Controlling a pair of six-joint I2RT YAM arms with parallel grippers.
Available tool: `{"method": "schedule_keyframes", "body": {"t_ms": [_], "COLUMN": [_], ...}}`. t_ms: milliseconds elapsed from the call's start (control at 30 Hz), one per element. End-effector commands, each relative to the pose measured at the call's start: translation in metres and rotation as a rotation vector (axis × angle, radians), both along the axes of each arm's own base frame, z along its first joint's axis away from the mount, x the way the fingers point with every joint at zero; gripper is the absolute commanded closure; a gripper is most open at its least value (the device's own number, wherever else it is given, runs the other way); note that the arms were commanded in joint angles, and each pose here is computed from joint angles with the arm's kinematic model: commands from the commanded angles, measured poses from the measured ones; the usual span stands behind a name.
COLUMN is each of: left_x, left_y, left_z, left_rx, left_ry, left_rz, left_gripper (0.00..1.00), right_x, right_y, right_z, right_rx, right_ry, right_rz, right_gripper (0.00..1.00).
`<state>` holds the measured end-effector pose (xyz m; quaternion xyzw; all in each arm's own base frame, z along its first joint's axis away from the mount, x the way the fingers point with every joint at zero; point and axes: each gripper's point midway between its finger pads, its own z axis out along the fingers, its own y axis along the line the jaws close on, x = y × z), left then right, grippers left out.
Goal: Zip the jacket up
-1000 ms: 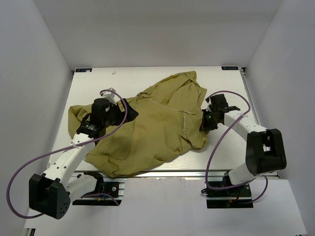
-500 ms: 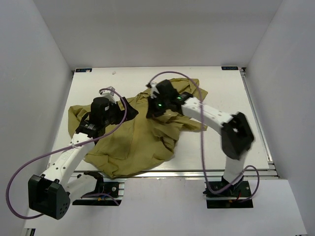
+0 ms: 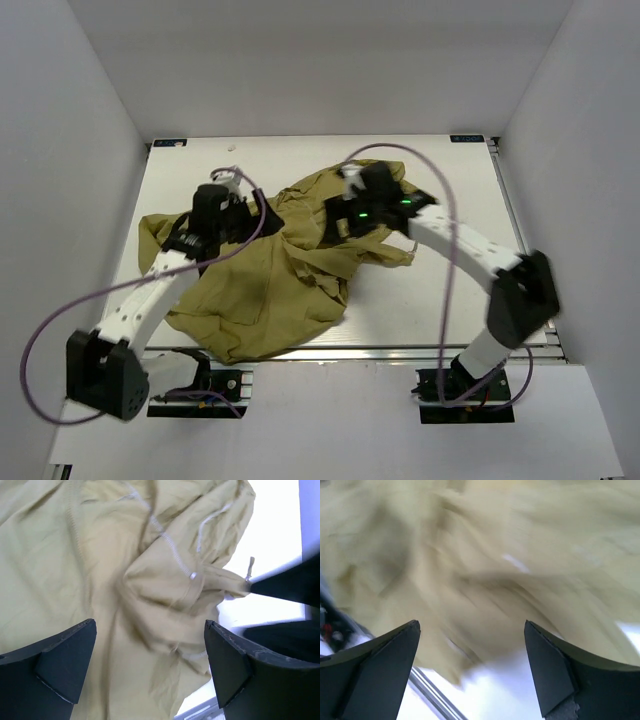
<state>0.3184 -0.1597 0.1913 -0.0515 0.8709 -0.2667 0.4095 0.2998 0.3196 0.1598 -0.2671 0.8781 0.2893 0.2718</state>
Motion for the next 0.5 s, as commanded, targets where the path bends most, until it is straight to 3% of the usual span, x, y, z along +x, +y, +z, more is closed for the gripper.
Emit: {"method": "schedule_keyframes", "body": {"t_ms": [0, 33, 133, 200, 267, 467], "left_x": [0.023, 0.035, 0.049, 0.055, 0.067, 0.086], "left_y": [-0.041, -0.054, -0.102, -0.134, -0.148, -0.165], "left_z": [0.019, 0.039, 0.012, 0.001, 0.004, -0.058], "left_rx": [-0.008, -0.013, 0.057, 0.127, 0.134, 0.218], "left_ry": [-0.085, -0.134, -0.125, -0.225, -0.275, -0.123], "left_rz": [-0.192, -0.228, -0.465, -0.685, -0.738, -0.944], "left_gripper": [0.02, 0.02, 0.02, 0.02, 0.02, 0.02], "right_x": [-0.004, 0.0, -0.007, -0.005, 0.004, 0.034], "right_y": [-0.078, -0.103, -0.144, -0.15, -0.15, -0.164], "right_z": [-0.006, -0.014, -0.044, -0.06, -0.068, -0.093], "right_rx": [-0.033, -0.048, -0.138, -0.176, -0.194, -0.329], "right_ry": [-0.058, -0.055, -0.051, -0.115, -0.127, -0.202], "right_rz": [-0.073, -0.121, -0.176, -0.121, -0.122, -0.11], "right_gripper": [0.11, 0.11, 0.11, 0.11, 0.11, 0.11]}}
